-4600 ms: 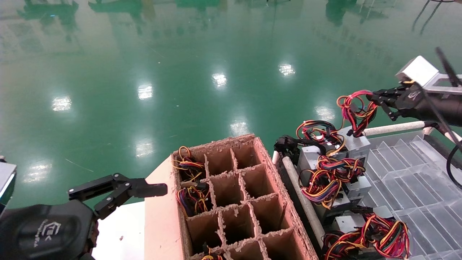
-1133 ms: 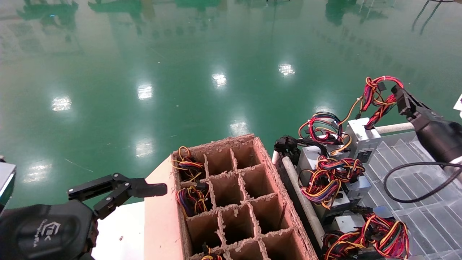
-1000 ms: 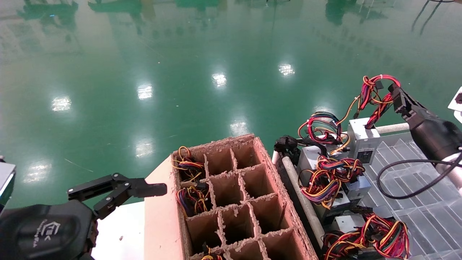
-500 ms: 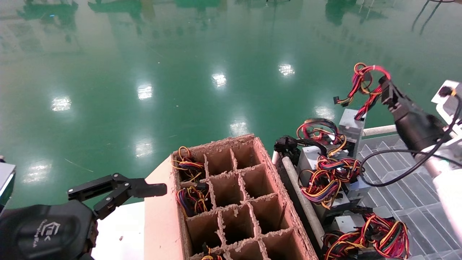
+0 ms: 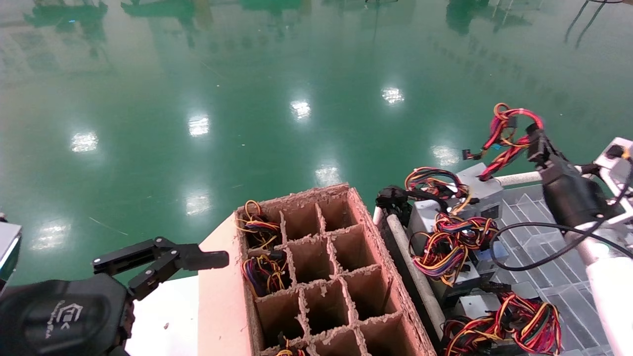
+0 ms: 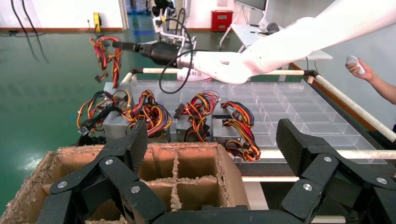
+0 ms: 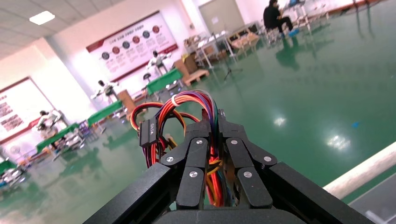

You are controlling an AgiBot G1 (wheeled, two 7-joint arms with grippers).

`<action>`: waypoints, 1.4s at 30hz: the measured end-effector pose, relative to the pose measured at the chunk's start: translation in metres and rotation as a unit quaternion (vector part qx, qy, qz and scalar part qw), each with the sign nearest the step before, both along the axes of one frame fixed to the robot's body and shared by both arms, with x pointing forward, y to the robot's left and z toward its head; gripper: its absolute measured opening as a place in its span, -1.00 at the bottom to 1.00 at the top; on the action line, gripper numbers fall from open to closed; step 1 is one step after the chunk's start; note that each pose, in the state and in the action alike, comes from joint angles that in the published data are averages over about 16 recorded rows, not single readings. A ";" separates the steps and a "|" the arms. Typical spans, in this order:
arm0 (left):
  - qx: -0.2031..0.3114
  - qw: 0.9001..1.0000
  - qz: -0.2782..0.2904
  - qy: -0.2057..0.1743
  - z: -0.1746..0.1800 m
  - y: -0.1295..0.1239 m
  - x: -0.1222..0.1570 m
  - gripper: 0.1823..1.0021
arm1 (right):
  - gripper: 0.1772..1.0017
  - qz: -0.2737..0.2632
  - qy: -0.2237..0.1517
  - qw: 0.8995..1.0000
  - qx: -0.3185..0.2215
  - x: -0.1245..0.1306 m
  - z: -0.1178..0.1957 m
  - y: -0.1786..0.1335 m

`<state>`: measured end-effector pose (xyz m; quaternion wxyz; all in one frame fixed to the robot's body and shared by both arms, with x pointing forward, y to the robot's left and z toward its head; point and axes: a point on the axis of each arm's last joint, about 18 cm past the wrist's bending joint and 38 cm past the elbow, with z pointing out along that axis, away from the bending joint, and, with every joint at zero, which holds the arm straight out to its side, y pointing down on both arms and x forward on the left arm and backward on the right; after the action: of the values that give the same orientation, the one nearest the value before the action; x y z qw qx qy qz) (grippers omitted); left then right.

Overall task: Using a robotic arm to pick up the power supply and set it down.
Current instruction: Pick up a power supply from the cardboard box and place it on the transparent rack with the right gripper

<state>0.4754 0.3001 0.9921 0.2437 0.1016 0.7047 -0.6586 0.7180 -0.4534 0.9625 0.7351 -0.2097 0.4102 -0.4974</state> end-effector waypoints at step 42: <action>0.000 1.000 0.000 0.000 0.000 0.000 0.000 1.00 | -0.95 0.009 -0.035 0.999 0.004 -0.003 0.007 0.012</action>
<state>0.4754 0.3001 0.9921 0.2437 0.1016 0.7047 -0.6586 0.7152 -0.4415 0.9699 0.7544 -0.1935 0.3842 -0.4959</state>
